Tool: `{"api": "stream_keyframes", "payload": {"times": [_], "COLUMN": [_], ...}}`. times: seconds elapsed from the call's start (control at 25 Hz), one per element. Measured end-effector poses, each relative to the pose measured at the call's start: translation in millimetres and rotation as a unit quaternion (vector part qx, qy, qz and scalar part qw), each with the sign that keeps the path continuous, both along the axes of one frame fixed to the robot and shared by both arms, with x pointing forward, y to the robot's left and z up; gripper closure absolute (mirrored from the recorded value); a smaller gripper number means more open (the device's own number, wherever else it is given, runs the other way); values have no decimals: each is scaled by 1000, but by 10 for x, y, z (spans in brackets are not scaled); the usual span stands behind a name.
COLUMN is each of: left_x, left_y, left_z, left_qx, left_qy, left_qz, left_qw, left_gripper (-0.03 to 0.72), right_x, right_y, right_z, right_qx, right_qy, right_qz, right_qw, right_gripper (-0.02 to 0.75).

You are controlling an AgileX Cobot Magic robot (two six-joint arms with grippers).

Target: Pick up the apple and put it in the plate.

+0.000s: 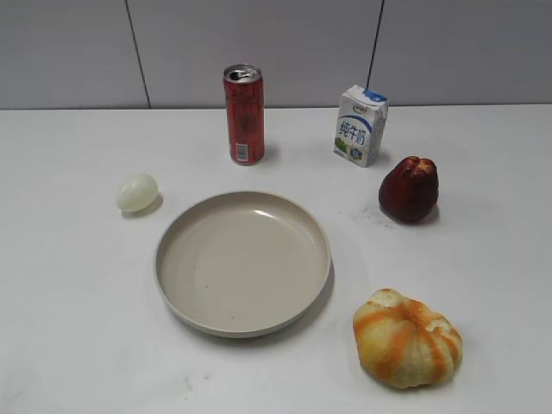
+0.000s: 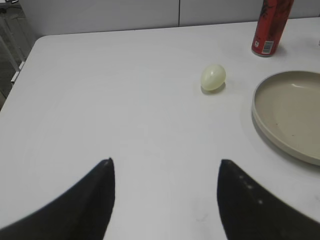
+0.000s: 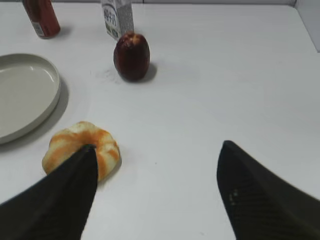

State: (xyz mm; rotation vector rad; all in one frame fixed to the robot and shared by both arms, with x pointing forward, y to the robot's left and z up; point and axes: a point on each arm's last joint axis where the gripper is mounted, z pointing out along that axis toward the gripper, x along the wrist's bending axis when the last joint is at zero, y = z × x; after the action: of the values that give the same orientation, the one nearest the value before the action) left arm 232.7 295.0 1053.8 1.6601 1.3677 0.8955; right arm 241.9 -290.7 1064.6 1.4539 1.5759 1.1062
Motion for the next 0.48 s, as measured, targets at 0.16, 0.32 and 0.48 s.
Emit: {"api": "stream_keyframes", "payload": {"times": [0.16,0.32,0.48], "left_x": [0,0,0], "left_y": [0,0,0], "left_z": [0,0,0], "left_qx": [0,0,0], "left_qy": [0,0,0], "left_qz": [0,0,0], "left_qw": [1000,1000,1000], "left_gripper": [197,197,197], "right_x": [221,592,1013], "right_y": [-3,5,18], "right_z": [159,207,271], "right_qx": [7,10,7], "right_qy": [-49,-21,38], "right_qz": [-8,-14,-17], "right_qw": [999,1000,999], "right_gripper": [133,132,132]}}
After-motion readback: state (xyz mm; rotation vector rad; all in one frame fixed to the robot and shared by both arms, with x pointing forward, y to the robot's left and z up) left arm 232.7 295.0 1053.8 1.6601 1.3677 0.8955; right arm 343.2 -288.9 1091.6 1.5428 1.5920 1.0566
